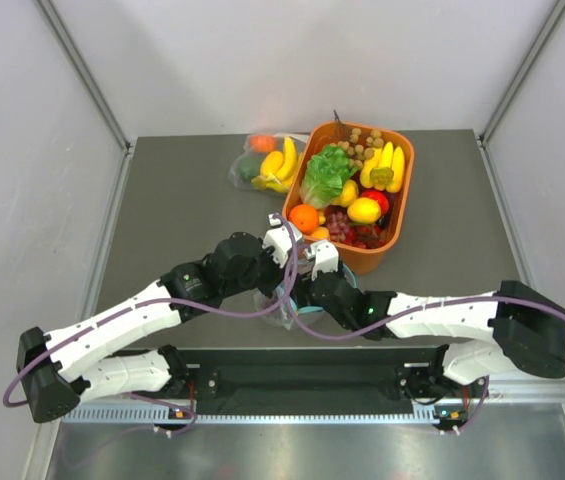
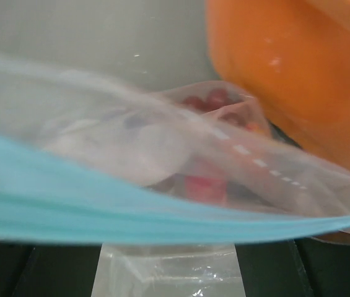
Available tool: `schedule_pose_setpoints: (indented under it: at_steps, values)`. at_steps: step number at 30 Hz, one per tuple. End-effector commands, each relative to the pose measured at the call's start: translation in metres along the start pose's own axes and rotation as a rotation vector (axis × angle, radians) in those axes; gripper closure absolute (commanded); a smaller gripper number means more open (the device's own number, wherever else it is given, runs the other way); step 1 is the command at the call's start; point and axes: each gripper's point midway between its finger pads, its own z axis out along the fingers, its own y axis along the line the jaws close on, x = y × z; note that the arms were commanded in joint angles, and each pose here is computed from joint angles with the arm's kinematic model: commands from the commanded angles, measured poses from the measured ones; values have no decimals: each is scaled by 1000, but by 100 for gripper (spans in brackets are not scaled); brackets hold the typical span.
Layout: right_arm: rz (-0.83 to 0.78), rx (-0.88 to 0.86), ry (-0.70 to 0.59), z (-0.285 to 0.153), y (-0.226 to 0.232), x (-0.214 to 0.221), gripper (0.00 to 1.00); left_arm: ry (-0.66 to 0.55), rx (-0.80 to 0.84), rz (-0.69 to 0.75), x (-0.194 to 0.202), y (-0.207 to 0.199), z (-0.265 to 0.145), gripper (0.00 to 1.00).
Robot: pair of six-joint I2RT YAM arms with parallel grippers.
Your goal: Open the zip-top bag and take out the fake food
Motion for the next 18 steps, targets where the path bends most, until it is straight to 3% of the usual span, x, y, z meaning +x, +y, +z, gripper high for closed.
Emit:
schedule_pose_setpoints:
  at_steps: [1,18]
  values:
    - [10,123,-24,-4,-22,-7,25,-58,20,6,-16,-4,-3,100]
    - [-22,280,65,34,-66,31,25,-50,28,11,-14,-5,-2,100]
